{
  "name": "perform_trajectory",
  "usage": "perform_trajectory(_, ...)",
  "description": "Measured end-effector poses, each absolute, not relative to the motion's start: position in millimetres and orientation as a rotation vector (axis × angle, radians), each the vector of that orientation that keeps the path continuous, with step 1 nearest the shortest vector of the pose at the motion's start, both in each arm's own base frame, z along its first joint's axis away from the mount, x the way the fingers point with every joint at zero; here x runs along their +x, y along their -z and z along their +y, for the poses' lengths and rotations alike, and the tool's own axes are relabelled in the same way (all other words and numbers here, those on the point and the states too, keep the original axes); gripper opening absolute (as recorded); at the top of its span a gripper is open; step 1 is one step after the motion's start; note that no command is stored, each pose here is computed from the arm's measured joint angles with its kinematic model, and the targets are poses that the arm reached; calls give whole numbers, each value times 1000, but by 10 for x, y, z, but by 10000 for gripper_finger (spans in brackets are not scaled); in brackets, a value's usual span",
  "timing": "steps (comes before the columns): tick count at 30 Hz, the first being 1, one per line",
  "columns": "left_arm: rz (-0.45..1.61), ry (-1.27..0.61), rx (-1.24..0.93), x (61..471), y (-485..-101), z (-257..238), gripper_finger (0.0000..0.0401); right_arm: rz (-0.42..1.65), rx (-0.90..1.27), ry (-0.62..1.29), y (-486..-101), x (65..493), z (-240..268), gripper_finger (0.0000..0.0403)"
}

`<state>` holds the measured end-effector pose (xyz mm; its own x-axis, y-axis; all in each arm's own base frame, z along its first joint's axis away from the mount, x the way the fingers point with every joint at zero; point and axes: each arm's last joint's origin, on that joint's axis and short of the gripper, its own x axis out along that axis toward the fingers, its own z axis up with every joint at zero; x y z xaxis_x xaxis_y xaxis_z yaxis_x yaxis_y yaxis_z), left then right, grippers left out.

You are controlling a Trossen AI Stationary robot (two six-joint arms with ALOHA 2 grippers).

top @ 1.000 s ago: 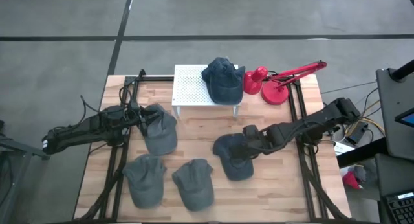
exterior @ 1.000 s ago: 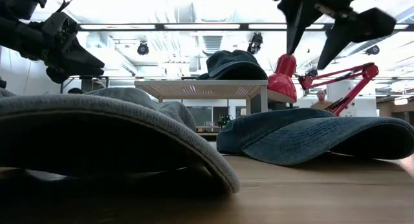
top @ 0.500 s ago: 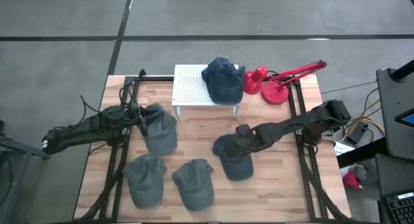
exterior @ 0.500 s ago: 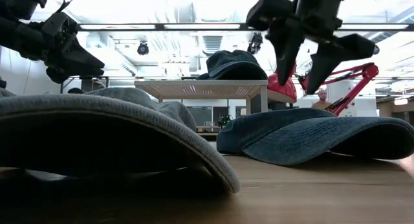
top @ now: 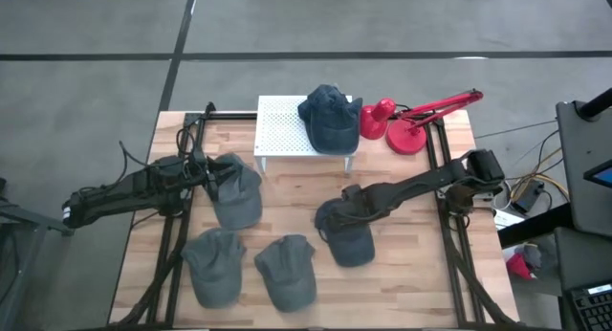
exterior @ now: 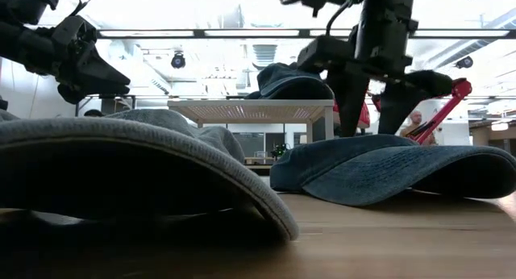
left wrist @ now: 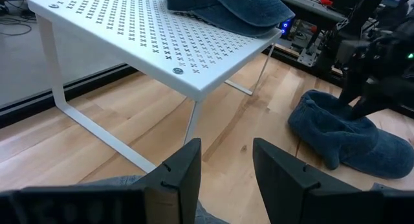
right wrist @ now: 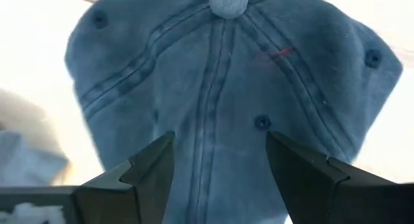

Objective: Pick & Place hat
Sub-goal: Put the dark blue cap on top of the other dark blue cap on the shelf

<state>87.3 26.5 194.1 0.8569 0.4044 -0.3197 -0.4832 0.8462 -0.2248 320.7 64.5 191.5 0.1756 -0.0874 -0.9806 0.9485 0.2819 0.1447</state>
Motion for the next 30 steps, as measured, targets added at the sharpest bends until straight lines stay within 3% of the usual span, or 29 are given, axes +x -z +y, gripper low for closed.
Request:
perform_trajectory(13,266,-477,-305,873,-1941,266,142,1240,966,1004,-1333,3393,679,232)
perform_trajectory(18,267,-477,-305,873,-1940,266,142,1285,1005,1054,-1198,3401,688,213)
perform_trajectory(22,267,-477,-305,873,-1940,266,142,1289,1015,1053,-1229,3385,688,163)
perform_trajectory(30,267,-477,-305,873,-1940,266,142,1237,1002,998,-1603,3265,662,20)
